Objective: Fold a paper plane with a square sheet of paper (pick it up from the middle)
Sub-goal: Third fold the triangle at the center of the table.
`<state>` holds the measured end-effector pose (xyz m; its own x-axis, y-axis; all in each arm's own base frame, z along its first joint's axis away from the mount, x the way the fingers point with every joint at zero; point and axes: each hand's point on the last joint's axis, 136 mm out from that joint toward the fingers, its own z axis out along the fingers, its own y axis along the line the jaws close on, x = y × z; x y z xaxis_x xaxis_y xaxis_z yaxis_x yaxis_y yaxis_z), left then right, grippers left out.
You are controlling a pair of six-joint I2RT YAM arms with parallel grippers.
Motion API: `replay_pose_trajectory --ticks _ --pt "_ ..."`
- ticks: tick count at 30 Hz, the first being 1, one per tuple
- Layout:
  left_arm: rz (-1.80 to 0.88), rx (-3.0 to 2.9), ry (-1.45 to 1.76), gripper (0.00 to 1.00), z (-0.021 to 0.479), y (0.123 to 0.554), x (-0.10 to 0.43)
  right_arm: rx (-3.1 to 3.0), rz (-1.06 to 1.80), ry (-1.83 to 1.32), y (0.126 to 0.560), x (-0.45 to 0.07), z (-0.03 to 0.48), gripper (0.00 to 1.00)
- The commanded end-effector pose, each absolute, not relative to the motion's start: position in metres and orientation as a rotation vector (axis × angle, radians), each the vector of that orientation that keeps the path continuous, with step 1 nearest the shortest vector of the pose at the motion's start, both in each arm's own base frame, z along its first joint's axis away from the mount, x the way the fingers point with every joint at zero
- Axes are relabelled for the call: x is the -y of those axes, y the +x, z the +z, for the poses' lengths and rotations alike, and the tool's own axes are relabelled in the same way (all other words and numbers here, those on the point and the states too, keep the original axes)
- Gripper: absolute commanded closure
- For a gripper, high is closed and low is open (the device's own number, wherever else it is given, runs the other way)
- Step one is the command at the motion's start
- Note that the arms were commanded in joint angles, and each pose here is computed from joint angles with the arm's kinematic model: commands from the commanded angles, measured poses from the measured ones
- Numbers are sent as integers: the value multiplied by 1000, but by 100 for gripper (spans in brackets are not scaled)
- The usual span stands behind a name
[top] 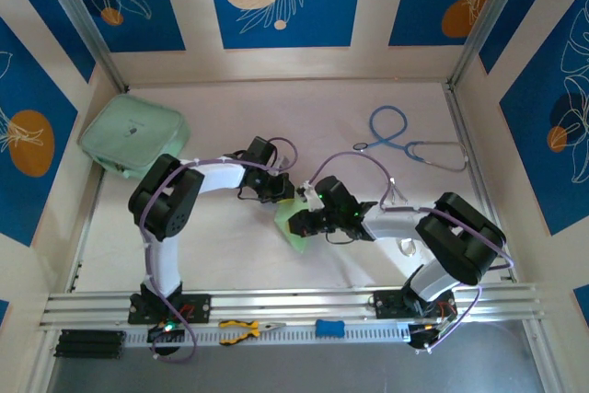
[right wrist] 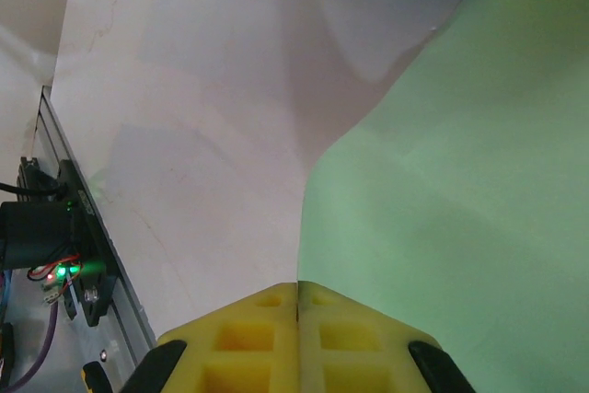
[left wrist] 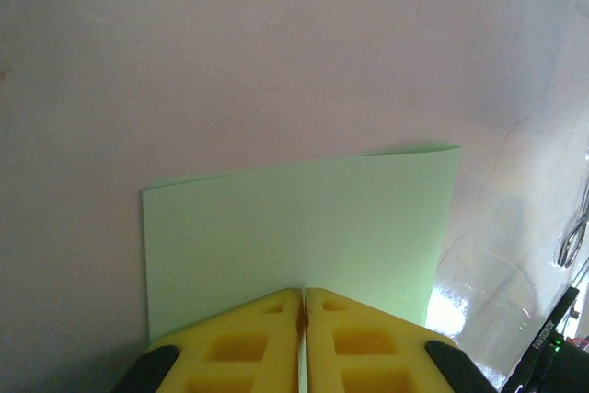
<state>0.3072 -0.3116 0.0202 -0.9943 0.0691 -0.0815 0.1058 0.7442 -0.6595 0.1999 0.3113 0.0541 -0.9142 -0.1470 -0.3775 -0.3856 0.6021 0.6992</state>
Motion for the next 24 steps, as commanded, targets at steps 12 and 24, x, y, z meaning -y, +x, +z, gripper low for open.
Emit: replay_pose_trajectory --ticks 12,24 --pt "-1031 -2937 152 89 12 298 305 -2590 1069 -465 207 -290 39 97" --pt "-1029 -2941 126 89 12 296 305 -2575 908 -518 214 -287 35 97"
